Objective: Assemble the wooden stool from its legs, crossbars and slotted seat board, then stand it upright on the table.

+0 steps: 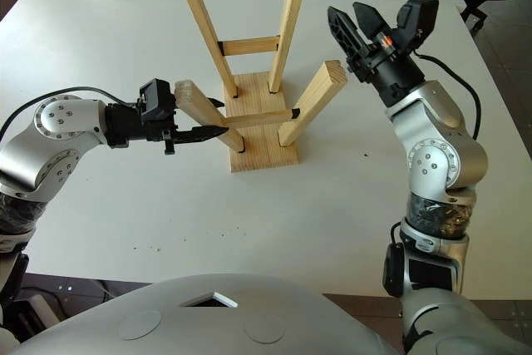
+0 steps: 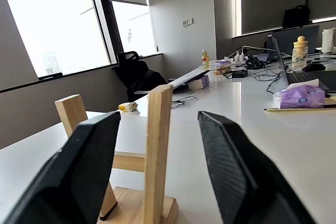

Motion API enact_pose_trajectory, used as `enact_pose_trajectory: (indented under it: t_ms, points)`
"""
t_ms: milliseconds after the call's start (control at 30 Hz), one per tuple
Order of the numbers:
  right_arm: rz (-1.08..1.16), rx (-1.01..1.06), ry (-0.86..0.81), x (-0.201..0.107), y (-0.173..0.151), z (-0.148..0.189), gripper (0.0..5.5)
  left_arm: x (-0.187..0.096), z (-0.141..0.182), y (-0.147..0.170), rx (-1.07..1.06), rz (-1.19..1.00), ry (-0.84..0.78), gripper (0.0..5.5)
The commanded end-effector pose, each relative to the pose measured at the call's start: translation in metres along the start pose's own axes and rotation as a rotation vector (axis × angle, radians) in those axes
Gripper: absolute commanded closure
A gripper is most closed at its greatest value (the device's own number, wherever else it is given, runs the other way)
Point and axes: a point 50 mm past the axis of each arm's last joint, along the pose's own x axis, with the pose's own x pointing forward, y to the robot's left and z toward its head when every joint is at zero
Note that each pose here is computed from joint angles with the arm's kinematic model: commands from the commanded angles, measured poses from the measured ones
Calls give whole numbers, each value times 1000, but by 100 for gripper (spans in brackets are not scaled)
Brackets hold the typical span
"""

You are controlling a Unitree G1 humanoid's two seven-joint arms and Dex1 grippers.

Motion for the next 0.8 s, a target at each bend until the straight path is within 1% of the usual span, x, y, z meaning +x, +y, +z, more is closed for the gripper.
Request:
enact_pose_trajectory:
  t_ms: [33,100,167,200,267,300,367,400,467,500,567,633,667,700,733,800]
  points:
    - [30,-75,144,-24,0,-11,339,-23,-86,-35,-329,26,402,346]
    - [149,-90,197,-31,18,-17,374,-22,-84,-37,-353,39,376,346]
    - [176,-98,202,-34,22,-16,400,-24,-85,-40,-355,56,381,346]
    - [102,-120,199,-33,12,-14,418,-26,-85,-41,-358,65,384,346]
    - [-129,-164,204,-31,-20,-10,448,-30,-85,-41,-365,87,386,346]
    - [-210,-176,195,-31,-30,-7,468,-32,-84,-40,-365,97,387,346]
    - [-296,-170,172,-31,-37,-5,491,-34,-81,-38,-355,105,388,346]
    - [-302,-163,159,-29,-34,-5,504,-34,-79,-36,-347,104,388,346]
    - [-193,-107,144,-21,-11,-9,539,-31,-76,-32,-327,93,382,346]
    - [-92,-74,141,-15,9,-14,544,-30,-74,-31,-321,88,378,346]
    - [163,27,158,-9,57,-25,550,-26,-71,-28,-305,70,372,346]
    - [433,153,171,-15,110,-32,550,-19,-68,-23,-268,26,376,346]
    - [535,196,175,-21,127,-33,550,-16,-66,-19,-248,3,379,346]
    - [605,230,171,-27,140,-33,550,-13,-64,-15,-228,-23,383,346]
    - [640,251,172,-32,146,-33,550,-11,-63,-12,-214,-45,391,346]
    - [612,246,194,-34,144,-36,550,-9,-64,-10,-196,-82,410,346]
